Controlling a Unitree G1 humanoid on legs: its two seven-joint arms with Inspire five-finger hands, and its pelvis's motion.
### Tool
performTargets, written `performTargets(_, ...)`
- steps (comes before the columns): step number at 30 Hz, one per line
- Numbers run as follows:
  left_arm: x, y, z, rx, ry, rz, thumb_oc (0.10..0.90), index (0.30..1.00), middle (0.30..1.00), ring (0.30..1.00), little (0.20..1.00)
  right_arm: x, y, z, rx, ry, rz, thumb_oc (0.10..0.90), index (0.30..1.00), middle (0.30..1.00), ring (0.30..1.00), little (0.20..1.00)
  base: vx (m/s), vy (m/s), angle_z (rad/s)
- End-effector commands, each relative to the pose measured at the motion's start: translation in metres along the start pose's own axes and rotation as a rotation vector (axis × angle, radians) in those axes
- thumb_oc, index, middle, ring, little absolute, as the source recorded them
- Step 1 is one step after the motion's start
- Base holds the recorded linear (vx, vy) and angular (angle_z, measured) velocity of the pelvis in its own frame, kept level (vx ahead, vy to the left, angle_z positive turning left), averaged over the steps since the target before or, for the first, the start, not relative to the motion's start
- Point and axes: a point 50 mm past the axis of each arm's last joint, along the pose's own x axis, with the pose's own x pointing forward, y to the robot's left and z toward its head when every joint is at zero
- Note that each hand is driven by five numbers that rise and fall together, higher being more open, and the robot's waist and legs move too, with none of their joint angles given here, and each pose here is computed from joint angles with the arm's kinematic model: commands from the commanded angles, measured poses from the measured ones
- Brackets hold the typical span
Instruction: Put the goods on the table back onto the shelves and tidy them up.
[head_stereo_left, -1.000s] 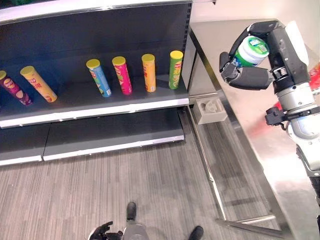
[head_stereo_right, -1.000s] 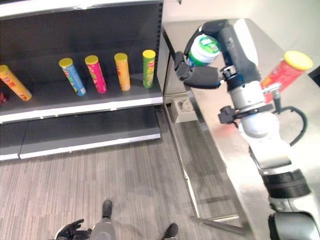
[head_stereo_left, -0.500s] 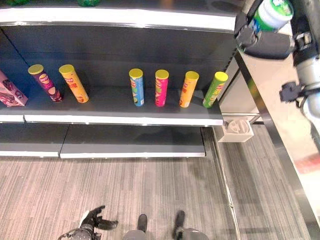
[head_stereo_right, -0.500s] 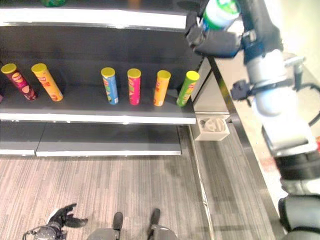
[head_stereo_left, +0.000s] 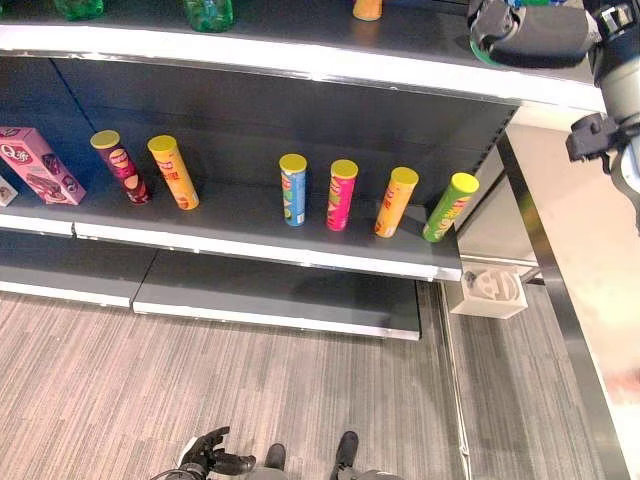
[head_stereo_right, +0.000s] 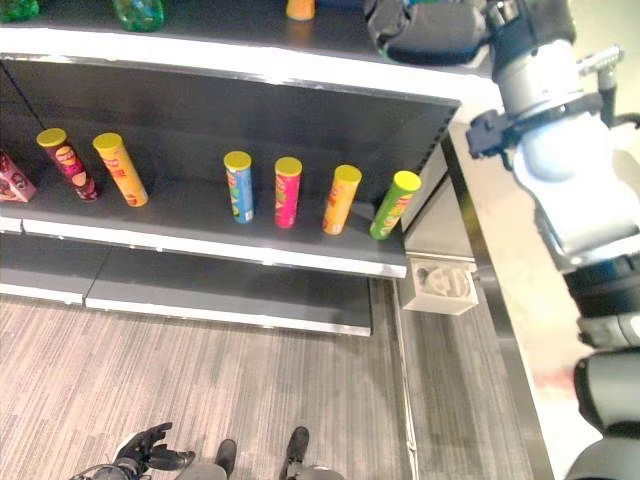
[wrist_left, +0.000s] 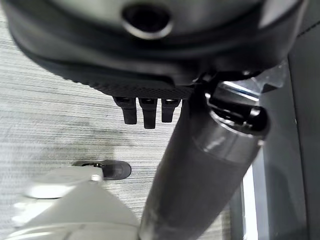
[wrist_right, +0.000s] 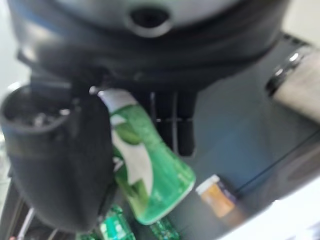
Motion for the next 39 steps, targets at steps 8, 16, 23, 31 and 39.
performTargets(8,-0.005,0.032,-0.004,0.021,-0.005,0.081,0.800,0.900,0.900,0.900,0.900,0.039,-0.042,0.014,0.081,0.030,-0.205,0.400,0.300,0.300,0.300,0.300,0.07,-0.044,0.33)
performTargets(16,-0.006,0.026,-0.014,0.020,0.027,0.072,0.800,0.900,0.900,0.900,0.900,0.035,-0.039,-0.004,0.069,0.110,-0.199,0.400,0.300,0.300,0.300,0.300,0.18,0.121,-0.14)
performTargets(23,-0.008,0.034,-0.018,-0.004,0.036,0.113,0.800,0.900,0.900,0.900,0.900,0.034,-0.032,-0.007,0.089,0.115,-0.192,0.400,0.300,0.300,0.300,0.300,0.11,0.171,-0.23)
performTargets(31,-0.008,0.030,-0.022,0.000,0.051,0.105,0.800,0.900,0.900,0.900,0.900,0.031,-0.021,-0.017,0.109,0.153,-0.160,0.400,0.300,0.300,0.300,0.300,0.06,0.068,-0.29)
performTargets(39,-0.009,0.028,-0.026,0.010,0.061,0.097,0.800,0.900,0.900,0.900,0.900,0.029,-0.011,-0.023,0.093,0.178,-0.127,0.400,0.300,0.300,0.300,0.300,0.02,-0.001,-0.01)
